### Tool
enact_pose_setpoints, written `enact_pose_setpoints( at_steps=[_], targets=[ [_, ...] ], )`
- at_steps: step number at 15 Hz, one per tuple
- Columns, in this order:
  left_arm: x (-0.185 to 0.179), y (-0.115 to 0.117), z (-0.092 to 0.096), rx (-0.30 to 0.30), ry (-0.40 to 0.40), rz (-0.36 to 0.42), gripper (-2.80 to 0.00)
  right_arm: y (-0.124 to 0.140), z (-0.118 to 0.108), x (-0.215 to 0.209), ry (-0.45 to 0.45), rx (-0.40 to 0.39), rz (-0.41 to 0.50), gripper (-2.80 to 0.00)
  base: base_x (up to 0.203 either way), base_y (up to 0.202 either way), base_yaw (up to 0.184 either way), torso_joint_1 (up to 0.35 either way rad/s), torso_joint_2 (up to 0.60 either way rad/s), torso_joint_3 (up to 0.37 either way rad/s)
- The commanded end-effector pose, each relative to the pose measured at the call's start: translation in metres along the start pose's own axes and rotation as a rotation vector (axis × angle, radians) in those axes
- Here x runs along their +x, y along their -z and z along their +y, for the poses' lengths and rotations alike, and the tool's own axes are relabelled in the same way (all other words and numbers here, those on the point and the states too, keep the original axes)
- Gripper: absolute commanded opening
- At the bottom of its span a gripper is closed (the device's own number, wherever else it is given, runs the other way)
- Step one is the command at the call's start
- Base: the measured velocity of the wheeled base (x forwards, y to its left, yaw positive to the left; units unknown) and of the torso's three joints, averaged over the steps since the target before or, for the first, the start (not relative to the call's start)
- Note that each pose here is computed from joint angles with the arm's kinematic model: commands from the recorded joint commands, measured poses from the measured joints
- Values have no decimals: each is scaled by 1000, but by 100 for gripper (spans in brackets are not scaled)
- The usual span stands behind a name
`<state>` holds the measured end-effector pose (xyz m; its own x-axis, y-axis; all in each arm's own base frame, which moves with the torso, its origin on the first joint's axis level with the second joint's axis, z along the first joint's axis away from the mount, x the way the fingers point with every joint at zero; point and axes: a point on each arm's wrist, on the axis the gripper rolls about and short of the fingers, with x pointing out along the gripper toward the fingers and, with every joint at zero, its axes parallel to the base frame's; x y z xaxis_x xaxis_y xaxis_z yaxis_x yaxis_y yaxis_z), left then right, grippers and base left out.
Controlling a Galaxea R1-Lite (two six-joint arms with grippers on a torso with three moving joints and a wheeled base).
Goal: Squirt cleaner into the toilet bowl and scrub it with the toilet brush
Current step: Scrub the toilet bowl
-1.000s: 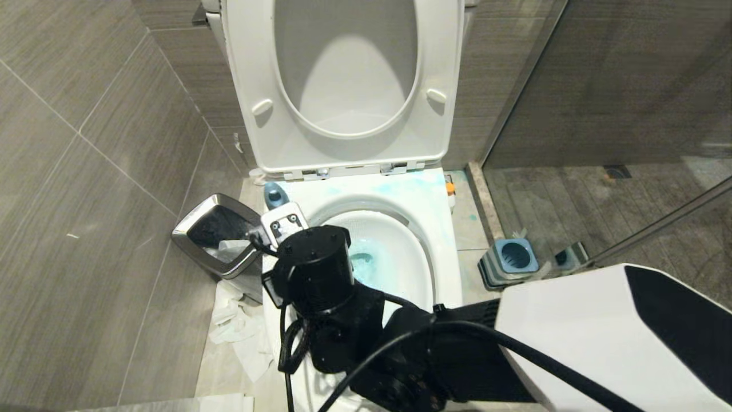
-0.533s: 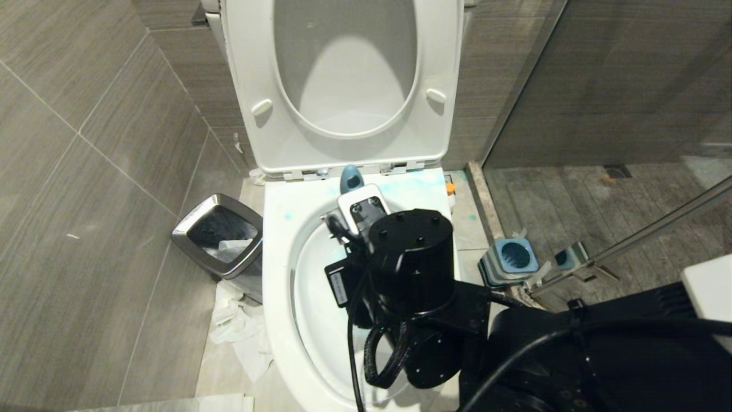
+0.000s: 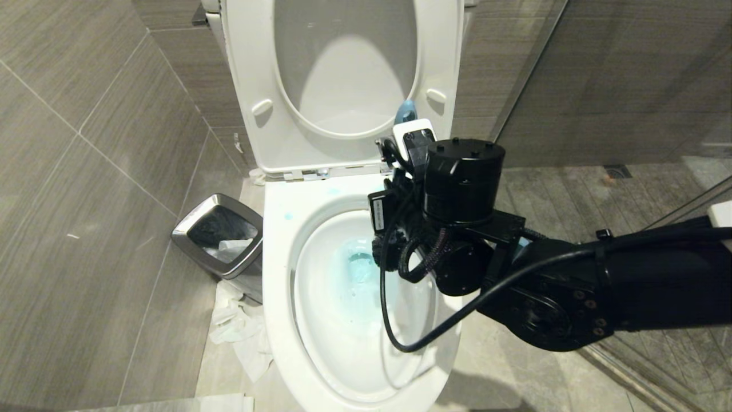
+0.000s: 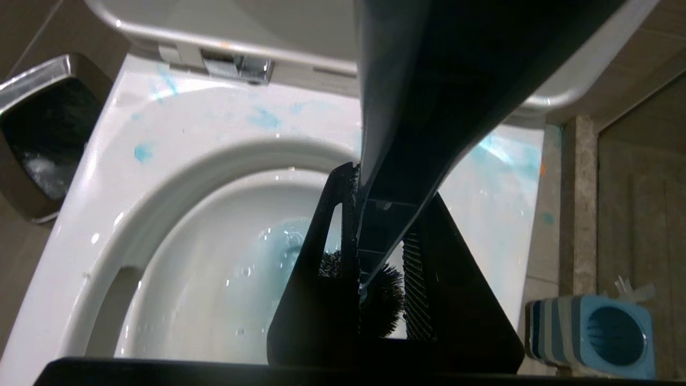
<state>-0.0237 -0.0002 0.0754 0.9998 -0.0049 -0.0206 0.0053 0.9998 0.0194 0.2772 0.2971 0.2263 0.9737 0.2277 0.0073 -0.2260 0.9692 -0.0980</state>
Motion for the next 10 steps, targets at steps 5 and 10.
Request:
enact_pose_setpoints(
  at_steps=[5, 10],
  targets=[
    [0, 0, 0, -1, 0, 2, -280, 44, 40, 53, -7, -35, 21, -280, 0, 0, 0, 0, 0, 0],
    [0, 0, 0, -1, 0, 2, -280, 113, 66, 79, -21, -100, 114, -280, 0, 0, 0, 0, 0, 0]
  ],
)
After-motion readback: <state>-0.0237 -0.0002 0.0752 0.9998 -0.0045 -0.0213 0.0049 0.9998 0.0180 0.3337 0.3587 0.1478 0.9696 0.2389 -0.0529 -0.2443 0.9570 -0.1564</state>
